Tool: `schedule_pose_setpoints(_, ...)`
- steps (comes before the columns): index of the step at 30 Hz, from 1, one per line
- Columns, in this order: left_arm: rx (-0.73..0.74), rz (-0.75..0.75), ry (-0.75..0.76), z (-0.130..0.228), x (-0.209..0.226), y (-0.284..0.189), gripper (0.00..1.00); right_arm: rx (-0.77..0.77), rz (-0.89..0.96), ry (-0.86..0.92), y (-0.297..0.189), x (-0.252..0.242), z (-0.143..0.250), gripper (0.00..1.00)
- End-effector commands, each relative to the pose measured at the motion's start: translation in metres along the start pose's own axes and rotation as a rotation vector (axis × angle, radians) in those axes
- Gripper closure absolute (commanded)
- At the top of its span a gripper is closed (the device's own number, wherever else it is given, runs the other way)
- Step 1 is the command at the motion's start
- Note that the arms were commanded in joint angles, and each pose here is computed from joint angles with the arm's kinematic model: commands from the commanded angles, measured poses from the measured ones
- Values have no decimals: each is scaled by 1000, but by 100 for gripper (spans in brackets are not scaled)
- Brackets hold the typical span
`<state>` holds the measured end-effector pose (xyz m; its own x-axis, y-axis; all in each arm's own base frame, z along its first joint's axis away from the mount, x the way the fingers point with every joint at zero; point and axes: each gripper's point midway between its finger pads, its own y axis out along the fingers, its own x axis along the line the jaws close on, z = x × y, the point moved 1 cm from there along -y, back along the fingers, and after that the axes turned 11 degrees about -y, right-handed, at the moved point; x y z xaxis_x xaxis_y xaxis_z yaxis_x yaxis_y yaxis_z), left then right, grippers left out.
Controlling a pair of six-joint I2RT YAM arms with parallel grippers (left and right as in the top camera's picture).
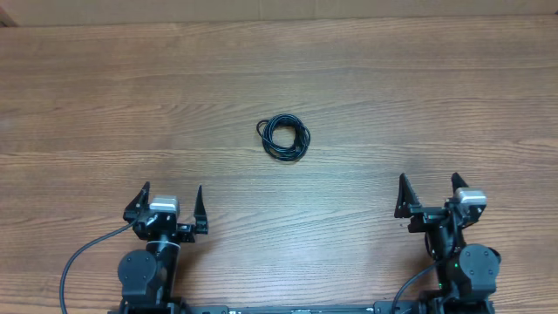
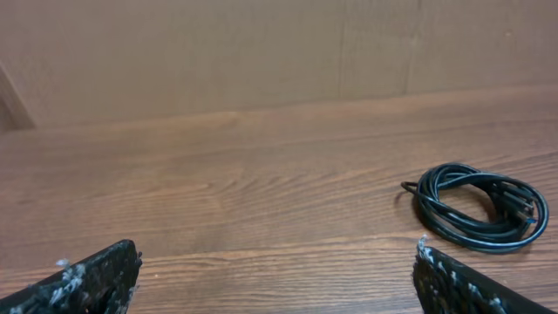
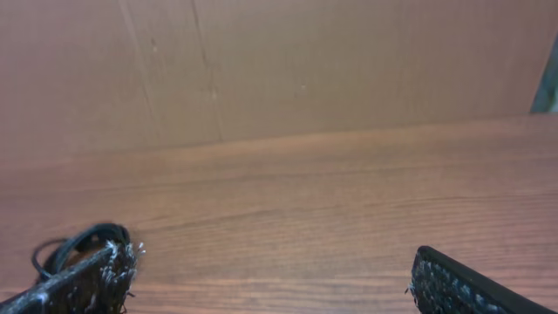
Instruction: Untangle cables
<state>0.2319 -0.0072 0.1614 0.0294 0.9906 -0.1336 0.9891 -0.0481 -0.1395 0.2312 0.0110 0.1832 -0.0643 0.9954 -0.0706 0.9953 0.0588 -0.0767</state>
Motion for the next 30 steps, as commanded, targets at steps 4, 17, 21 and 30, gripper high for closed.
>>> schedule_pose_setpoints(4,41,-8,-33,-37,-4,-4,0,37,8,9,0,-4,-31,0)
schedule_pose_setpoints(17,430,2,-74,-83,-20,19,0,378,-50,81,32,1,-55,0)
schedule_pose_setpoints(21,594,-24,-89,-86,-20,16,1,523,-56,87,39,0,-59,0)
schedule_pose_setpoints(30,674,-51,-243,-87,-25,20,0,622,-70,96,51,1,-73,0)
